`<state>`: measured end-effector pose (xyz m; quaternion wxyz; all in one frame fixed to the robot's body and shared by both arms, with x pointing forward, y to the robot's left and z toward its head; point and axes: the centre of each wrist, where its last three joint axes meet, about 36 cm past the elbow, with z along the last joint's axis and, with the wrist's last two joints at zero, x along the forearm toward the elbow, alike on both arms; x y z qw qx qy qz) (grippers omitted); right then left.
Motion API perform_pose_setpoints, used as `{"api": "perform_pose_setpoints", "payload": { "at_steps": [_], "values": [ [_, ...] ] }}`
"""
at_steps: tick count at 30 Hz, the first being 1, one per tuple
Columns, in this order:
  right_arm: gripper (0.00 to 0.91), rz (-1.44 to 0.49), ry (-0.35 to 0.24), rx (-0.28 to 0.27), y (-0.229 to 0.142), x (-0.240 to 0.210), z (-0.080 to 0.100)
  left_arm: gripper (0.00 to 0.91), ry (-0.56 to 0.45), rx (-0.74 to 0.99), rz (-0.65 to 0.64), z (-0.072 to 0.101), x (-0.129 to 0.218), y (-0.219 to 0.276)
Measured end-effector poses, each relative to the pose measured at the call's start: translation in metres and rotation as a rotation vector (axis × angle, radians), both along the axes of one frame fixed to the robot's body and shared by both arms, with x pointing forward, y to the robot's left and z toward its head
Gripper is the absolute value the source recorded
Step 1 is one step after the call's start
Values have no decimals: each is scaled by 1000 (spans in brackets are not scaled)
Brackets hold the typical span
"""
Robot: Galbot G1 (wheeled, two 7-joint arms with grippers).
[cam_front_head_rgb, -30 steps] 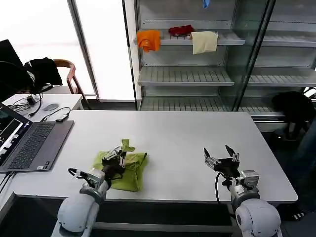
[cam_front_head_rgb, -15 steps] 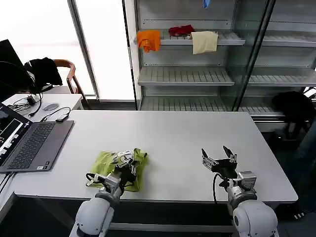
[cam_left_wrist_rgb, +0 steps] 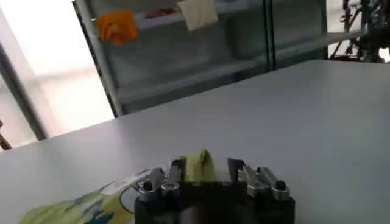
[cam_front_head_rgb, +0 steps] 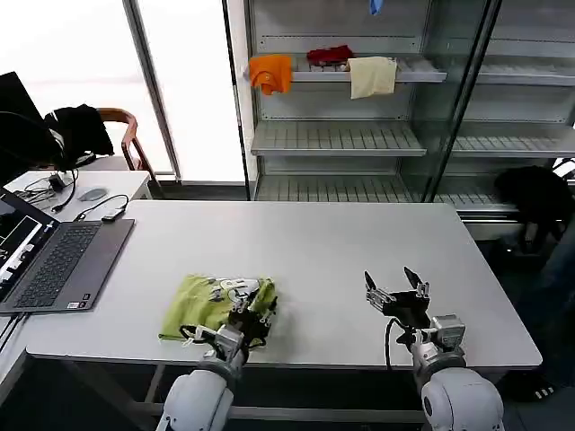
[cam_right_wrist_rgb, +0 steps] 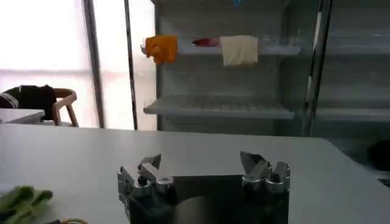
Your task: Fold and organize the clothes.
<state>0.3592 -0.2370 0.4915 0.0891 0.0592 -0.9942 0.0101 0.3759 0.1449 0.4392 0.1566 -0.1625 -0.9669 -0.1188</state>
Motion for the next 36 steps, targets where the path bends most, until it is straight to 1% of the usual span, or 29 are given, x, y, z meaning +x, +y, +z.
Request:
{"api": "perform_pose_setpoints", "payload": {
  "at_steps": [4, 8, 11, 15, 20, 25, 30, 36],
  "values": [
    [907, 1, -1, -1, 0, -1, 0, 907, -22, -27, 2, 10, -2, -2],
    [907, 1, -1, -3, 0, 0, 1, 907, -63, -62, 14, 27, -1, 9],
    [907, 3, 1, -3, 0, 1, 0, 907, -84, -85, 45, 36, 4, 30],
    [907, 4, 2, -3, 3, 3, -1, 907, -80, -117, 107, 40, 9, 70],
    [907, 9, 1, 1, 9, 7, -2, 907, -43, -140, 194, 32, 12, 123],
    [907, 19, 2, 3, 16, 9, -3, 907, -4, -160, 249, 18, 13, 153],
    [907, 24, 2, -1, 18, 7, -3, 907, 31, -167, 280, 3, 18, 165],
    [907, 23, -1, -8, 15, 5, -2, 907, 62, -174, 290, -12, 23, 167]
  ]
}}
